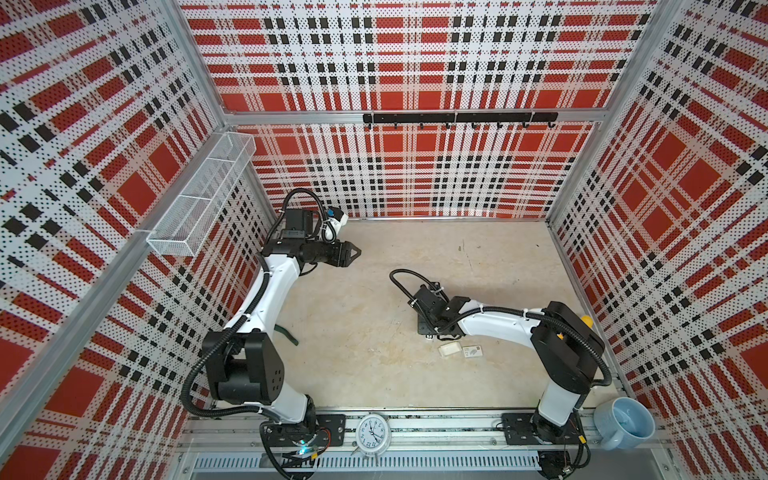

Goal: Load the staples into the stapler

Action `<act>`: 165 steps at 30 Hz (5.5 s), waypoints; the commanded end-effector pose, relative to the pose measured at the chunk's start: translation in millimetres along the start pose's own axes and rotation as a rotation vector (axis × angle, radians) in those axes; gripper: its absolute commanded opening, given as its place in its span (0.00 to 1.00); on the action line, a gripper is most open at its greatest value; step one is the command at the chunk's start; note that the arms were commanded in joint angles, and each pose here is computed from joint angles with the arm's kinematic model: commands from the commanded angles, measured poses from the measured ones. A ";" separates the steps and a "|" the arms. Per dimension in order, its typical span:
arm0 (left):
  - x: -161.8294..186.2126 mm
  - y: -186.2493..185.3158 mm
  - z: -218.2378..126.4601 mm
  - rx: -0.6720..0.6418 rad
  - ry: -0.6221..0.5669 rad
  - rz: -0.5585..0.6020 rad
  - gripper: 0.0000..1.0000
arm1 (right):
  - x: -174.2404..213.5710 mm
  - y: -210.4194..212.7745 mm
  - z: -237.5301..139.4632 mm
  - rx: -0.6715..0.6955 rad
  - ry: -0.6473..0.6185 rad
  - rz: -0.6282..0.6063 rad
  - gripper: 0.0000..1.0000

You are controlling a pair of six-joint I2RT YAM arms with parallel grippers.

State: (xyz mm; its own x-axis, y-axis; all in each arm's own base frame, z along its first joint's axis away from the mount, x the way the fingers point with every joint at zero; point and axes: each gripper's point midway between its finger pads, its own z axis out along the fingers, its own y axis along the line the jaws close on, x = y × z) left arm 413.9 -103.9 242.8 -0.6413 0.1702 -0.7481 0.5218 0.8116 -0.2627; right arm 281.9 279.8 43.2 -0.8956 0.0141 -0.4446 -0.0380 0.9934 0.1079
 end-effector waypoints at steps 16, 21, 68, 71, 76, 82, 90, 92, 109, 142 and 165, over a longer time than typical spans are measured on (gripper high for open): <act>4.6 2.7 1.9 0.009 -0.002 -0.023 0.65 | -5.4 6.4 -5.0 -0.031 -0.031 0.034 0.14; 5.2 3.1 2.2 0.010 -0.001 -0.022 0.65 | -3.1 5.3 -1.5 -0.024 -0.023 0.033 0.14; 6.8 4.3 4.2 0.013 -0.003 -0.028 0.65 | 11.4 -0.9 4.1 0.015 0.009 0.016 0.13; 7.8 3.6 4.7 0.014 -0.001 -0.026 0.65 | 11.9 -1.4 4.7 0.022 0.012 0.012 0.13; 9.3 4.3 5.0 0.011 -0.001 -0.026 0.65 | 12.8 -1.9 6.2 0.027 0.016 0.017 0.13; 9.7 4.4 5.0 0.011 -0.003 -0.023 0.65 | 12.3 -4.2 5.2 0.035 0.007 0.033 0.13; 9.4 3.6 5.1 0.015 -0.007 -0.026 0.65 | 13.9 -8.8 6.3 0.063 0.014 0.050 0.13; 10.1 3.8 5.6 0.015 -0.006 -0.027 0.65 | 13.3 -8.2 6.2 0.059 0.012 0.053 0.13; 9.3 4.6 5.1 0.010 -0.008 -0.021 0.65 | 13.2 1.7 9.9 0.022 0.019 0.040 0.13; 10.0 5.6 5.8 0.006 -0.005 -0.022 0.65 | 20.3 5.6 16.1 0.016 0.031 -0.011 0.15; 8.1 5.8 4.6 0.003 -0.009 -0.024 0.65 | 20.5 4.5 14.9 0.017 0.025 -0.008 0.19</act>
State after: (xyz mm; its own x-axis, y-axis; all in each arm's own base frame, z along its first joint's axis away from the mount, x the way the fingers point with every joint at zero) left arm 411.5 -104.6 228.4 -0.6547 0.1661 -0.7374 0.5197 0.8072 -0.2797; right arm 276.3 285.1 34.9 -0.8966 0.0153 -0.4426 -0.0312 0.9947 0.0976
